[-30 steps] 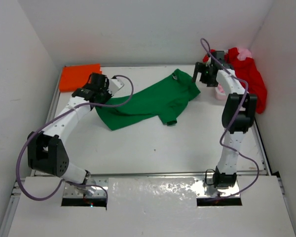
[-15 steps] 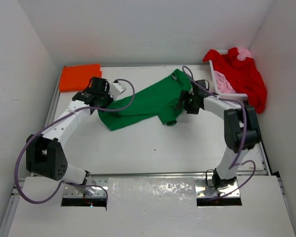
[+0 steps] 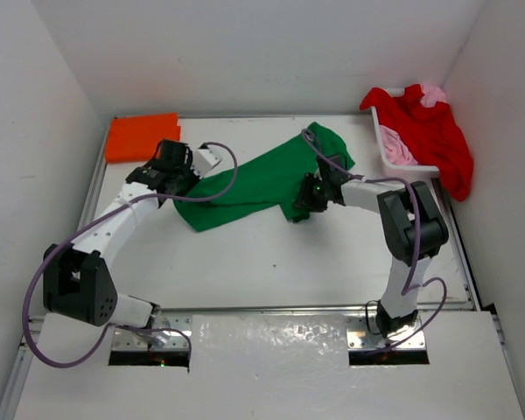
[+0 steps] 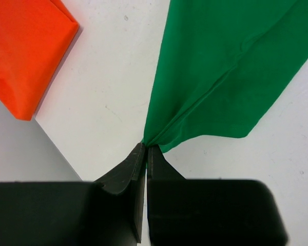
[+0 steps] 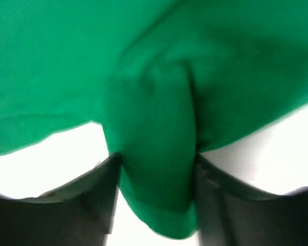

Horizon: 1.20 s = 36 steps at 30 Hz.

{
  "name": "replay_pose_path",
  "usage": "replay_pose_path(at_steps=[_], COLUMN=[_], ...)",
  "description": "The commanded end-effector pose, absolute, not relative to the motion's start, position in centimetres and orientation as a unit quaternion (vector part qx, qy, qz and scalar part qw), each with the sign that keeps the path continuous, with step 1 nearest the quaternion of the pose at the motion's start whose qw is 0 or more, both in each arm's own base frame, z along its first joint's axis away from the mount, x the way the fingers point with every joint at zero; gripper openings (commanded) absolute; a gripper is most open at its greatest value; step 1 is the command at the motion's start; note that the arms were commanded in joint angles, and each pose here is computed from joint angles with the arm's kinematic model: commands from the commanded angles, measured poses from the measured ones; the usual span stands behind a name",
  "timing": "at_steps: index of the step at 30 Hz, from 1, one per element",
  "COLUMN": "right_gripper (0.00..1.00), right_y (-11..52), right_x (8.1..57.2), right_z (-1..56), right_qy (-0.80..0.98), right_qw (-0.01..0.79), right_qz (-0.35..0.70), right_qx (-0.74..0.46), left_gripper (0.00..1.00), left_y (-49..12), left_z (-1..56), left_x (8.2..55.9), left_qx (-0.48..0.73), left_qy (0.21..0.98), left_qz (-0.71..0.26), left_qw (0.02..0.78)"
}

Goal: Fold and stack the t-shirts
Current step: Flatten out the tshirt

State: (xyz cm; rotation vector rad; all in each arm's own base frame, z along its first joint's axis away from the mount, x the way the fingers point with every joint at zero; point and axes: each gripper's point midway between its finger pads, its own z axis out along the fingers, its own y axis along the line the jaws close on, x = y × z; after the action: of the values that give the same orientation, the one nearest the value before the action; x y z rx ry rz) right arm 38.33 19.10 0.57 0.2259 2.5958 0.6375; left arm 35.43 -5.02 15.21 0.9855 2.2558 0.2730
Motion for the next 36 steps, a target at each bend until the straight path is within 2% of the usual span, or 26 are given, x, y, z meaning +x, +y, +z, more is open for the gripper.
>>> replay_pose_path(at_steps=[1,3,6,7,8,9,10,11,12,13,14,15,17,18,19,20,23,25,26,27,29,30,32,34,35,36], right_gripper=[0.22,0.00,0.00,0.00,0.00,0.00,0.00,0.00,0.00,0.00,0.00,0.00,0.00,0.00,0.00,0.00,0.00,0.00,0.00,0.00,0.00,0.00,0.00,0.00,0.00,0.00], right_y=[20.6,19.7,16.9,16.7,14.3,13.3,12.9,10.7,9.6,8.6,6.6,5.8,3.3,2.8,3.1,3.2,4.1,4.5,4.8,5.5,6.4,6.4,8.3,9.7,9.4,10.3], right_x=[37.3,37.8,41.4,45.9,47.8,50.2,56.1,58.7,59.9,61.9,62.2,61.5,57.9,57.3,55.7,55.3,53.9,53.5,51.6,51.4,49.5,47.4,44.7,40.1,37.7,35.4], right_z=[-0.4,0.2,2.9,7.5,9.3,11.8,19.8,24.2,27.4,36.3,41.4,44.9,49.3,47.8,49.9,49.1,48.8,45.5,46.1,41.4,38.4,35.1,31.2,26.0,20.8,20.5], right_qy=[0.939,0.937,0.929,0.912,0.914,0.908,0.873,0.853,0.842,0.779,0.728,0.693,0.637,0.645,0.635,0.656,0.678,0.706,0.701,0.733,0.751,0.772,0.798,0.827,0.858,0.856], right_qw=[0.204,0.212,0.252,0.303,0.310,0.332,0.416,0.459,0.479,0.572,0.625,0.657,0.708,0.706,0.720,0.707,0.691,0.666,0.671,0.636,0.621,0.598,0.569,0.532,0.489,0.490], right_qz=[0.261,0.255,0.242,0.253,0.235,0.230,0.239,0.230,0.229,0.242,0.260,0.277,0.281,0.262,0.257,0.245,0.242,0.237,0.237,0.238,0.226,0.216,0.197,0.177,0.153,0.156], right_qx=[0.094,0.106,0.120,0.113,0.115,0.111,0.092,0.089,0.097,0.088,0.110,0.111,0.124,0.129,0.111,0.097,0.060,0.048,0.039,0.040,0.016,0.016,-0.014,-0.043,-0.034,-0.046], left_gripper=[0.00,0.00,0.00,0.00,0.00,0.00,0.00,0.00,0.00,0.00,0.00,0.00,0.00,0.00,0.00,0.00,0.00,0.00,0.00,0.00,0.00,0.00,0.00,0.00,0.00,0.00], left_y=[-4.8,-3.7,-2.0,-1.6,-1.3,-0.5,-0.2,0.0,0.4,0.3,0.1,-0.3,-1.4,-1.7,-1.9,-2.6,-3.2,-3.1,-3.0,-3.0,-2.7,-2.6,-2.0,-1.5,-1.4,-1.4], left_z=[16.6,16.8,19.0,20.3,20.2,25.5,28.2,28.9,36.5,39.7,40.8,46.7,49.6,50.6,51.8,51.9,49.3,46.7,45.9,42.6,41.5,37.9,36.2,32.4,28.5,27.0], left_x=[36.4,36.9,40.0,41.2,42.9,45.8,47.5,49.8,51.8,52.7,54.2,54.0,53.9,53.6,52.6,52.2,51.1,50.1,49.6,49.4,47.4,46.8,44.8,42.6,41.2,40.2], left_qx=[0.359,0.337,0.300,0.290,0.282,0.251,0.234,0.221,0.186,0.174,0.171,0.159,0.174,0.177,0.179,0.197,0.229,0.241,0.246,0.255,0.271,0.282,0.295,0.307,0.327,0.338], left_qy=[0.853,0.858,0.851,0.847,0.850,0.828,0.817,0.815,0.775,0.756,0.746,0.703,0.673,0.659,0.647,0.640,0.649,0.668,0.673,0.695,0.699,0.722,0.733,0.756,0.778,0.785], left_qz=[0.119,0.141,0.161,0.166,0.169,0.186,0.192,0.192,0.193,0.189,0.181,0.173,0.156,0.152,0.150,0.139,0.133,0.132,0.134,0.130,0.139,0.134,0.147,0.148,0.139,0.136], left_qw=[0.359,0.361,0.400,0.413,0.412,0.465,0.491,0.500,0.572,0.603,0.617,0.671,0.702,0.715,0.725,0.730,0.714,0.692,0.684,0.660,0.647,0.617,0.595,0.559,0.519,0.501])
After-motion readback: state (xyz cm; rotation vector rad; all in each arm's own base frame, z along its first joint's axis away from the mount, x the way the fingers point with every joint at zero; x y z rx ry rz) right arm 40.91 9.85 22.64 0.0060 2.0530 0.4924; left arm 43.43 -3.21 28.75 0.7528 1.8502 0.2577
